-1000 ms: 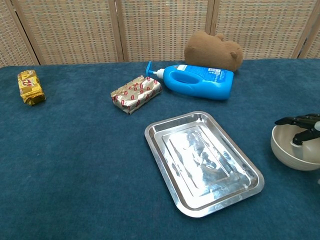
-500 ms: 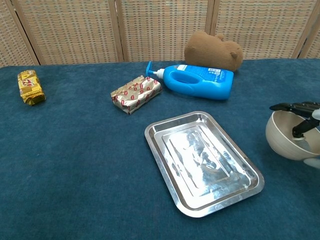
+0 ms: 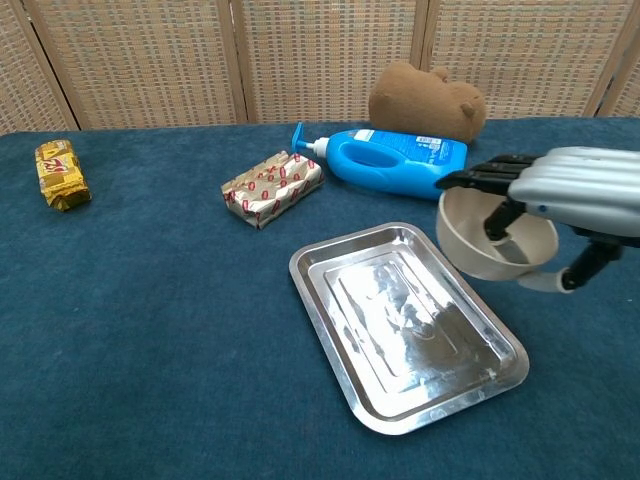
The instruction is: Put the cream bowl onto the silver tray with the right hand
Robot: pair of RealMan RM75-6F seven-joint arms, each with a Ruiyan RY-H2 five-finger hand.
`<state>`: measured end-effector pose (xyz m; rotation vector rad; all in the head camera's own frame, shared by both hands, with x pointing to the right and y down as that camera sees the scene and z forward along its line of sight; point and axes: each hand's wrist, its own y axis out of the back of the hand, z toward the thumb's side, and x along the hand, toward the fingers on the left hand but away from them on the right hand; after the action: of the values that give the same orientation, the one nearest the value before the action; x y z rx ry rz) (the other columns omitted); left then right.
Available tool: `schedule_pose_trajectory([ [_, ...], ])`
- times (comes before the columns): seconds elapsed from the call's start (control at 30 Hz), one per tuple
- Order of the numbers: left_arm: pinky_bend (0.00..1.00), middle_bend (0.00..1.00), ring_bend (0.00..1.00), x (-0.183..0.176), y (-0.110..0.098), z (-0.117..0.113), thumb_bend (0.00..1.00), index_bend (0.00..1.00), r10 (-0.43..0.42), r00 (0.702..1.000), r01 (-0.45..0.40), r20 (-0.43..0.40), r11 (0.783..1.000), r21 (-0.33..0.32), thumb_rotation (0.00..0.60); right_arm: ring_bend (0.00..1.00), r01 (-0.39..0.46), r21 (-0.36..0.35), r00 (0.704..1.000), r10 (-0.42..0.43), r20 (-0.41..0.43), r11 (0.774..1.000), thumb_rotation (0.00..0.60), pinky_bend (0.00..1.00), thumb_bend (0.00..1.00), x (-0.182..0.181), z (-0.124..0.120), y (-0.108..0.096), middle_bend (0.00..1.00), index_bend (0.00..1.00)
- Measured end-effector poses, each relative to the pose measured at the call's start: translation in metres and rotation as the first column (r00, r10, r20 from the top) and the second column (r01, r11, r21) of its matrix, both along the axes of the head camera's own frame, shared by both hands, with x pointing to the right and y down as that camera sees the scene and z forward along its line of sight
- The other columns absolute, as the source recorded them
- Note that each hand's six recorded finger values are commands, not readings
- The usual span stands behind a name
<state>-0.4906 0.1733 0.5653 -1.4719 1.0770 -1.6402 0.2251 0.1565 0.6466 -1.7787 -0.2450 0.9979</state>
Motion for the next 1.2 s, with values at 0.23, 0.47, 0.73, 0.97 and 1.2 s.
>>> schedule_pose_trajectory([
  [0.23,0.00,0.00,0.00,-0.003,-0.001,0.002,0.00,0.00,-0.013,1.000,0.013,0.004,1.000,-0.006,0.600,0.00,0.171,0.001,0.983,-0.171,-0.061,0.985,0.600,0.00,0.39,-0.068,0.004,-0.012,0.00,0.69],
  [0.47,0.00,0.00,0.00,-0.006,-0.001,0.003,0.00,0.00,-0.023,1.000,0.023,-0.006,1.000,-0.019,0.600,0.00,0.253,0.019,0.963,-0.251,-0.095,0.967,0.600,0.00,0.39,-0.115,0.014,-0.008,0.00,0.69],
  [0.73,0.00,0.00,0.00,-0.008,-0.001,0.002,0.00,0.00,-0.027,1.000,0.026,-0.009,0.999,-0.020,0.600,0.00,0.262,-0.003,0.957,-0.260,-0.130,0.965,0.600,0.00,0.31,-0.126,0.026,0.002,0.00,0.44],
  [0.97,0.00,0.00,0.00,-0.007,-0.001,0.003,0.00,0.00,-0.024,1.000,0.023,-0.009,0.999,-0.024,0.600,0.00,0.226,0.009,0.959,-0.221,-0.176,0.974,0.600,0.00,0.12,-0.118,0.027,-0.002,0.00,0.11],
  [1.2,0.00,0.00,0.00,-0.006,0.000,0.003,0.00,0.00,-0.024,1.000,0.024,-0.014,0.999,-0.025,0.600,0.00,0.189,0.048,0.965,-0.176,-0.192,0.981,0.600,0.00,0.12,-0.105,0.009,-0.007,0.00,0.10],
])
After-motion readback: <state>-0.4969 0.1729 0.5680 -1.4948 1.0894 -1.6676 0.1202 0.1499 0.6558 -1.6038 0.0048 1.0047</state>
